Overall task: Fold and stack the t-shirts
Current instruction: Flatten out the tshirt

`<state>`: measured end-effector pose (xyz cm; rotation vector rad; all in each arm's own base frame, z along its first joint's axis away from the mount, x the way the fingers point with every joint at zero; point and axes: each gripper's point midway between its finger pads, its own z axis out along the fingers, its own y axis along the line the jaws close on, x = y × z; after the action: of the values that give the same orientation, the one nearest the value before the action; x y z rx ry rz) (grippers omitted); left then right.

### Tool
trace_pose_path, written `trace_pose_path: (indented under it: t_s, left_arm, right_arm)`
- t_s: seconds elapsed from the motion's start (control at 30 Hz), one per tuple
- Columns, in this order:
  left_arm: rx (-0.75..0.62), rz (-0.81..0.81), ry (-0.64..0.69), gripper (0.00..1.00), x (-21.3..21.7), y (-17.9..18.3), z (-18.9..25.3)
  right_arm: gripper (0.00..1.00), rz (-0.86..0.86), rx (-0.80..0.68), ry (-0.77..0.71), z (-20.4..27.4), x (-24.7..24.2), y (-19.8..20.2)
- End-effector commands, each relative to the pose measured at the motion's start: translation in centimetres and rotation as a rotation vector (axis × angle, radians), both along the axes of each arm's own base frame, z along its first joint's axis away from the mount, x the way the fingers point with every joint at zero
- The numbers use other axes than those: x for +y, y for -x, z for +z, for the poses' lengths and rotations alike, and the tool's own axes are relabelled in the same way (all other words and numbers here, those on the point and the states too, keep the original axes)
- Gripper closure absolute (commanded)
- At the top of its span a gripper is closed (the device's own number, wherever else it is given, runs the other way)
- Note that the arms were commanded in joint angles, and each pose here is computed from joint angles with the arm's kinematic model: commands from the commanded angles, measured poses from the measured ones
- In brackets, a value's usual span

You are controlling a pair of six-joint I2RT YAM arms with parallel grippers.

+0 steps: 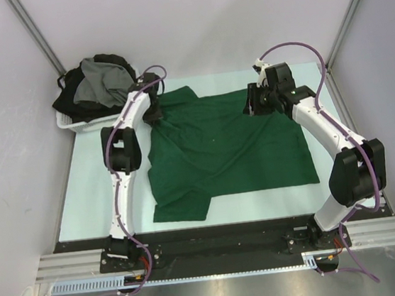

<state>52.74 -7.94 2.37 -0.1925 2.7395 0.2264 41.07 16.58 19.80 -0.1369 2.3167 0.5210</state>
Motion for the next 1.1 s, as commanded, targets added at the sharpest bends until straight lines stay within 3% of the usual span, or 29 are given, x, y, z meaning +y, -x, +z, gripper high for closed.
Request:
trace_pose_path:
  t_s: [0.0,0.27,0.6,0.7,0.8,1.07]
  left_arm:
    - [-0.163,0.04,-0.008,1.0,2.5,-4.5,2.4]
    - [-0.294,-0.03,0.098,1.0,0.2,-7.9,4.5]
    - [-0.265,-0.074,0.19,0.99,-1.6,-7.9,2.8]
    - [-0.23,-0.088,0.196,0.74,-1.8,-6.5,2.5]
    - [-0.227,-0.098,0.185,0.63,-1.5,-5.5,3.5]
    - [-0.361,-0.127,0.165,0.56,-1.7,-5.4,10.7]
  right_arm:
    - [0.59,-0.006,-0.068,-0.001,2.2,0.1,-0.9]
    - [0.59,0.023,-0.068,0.002,1.9,1.7,-0.9]
    - [0.59,0.033,-0.05,0.009,1.3,2.2,-0.5]
    - [0.58,0.026,-0.043,0.01,1.0,2.0,-0.7]
    - [0.57,0.013,-0.049,0.015,0.8,1.8,-1.2]
    - [0.56,-0.073,-0.082,0.072,-0.9,-0.1,-5.2]
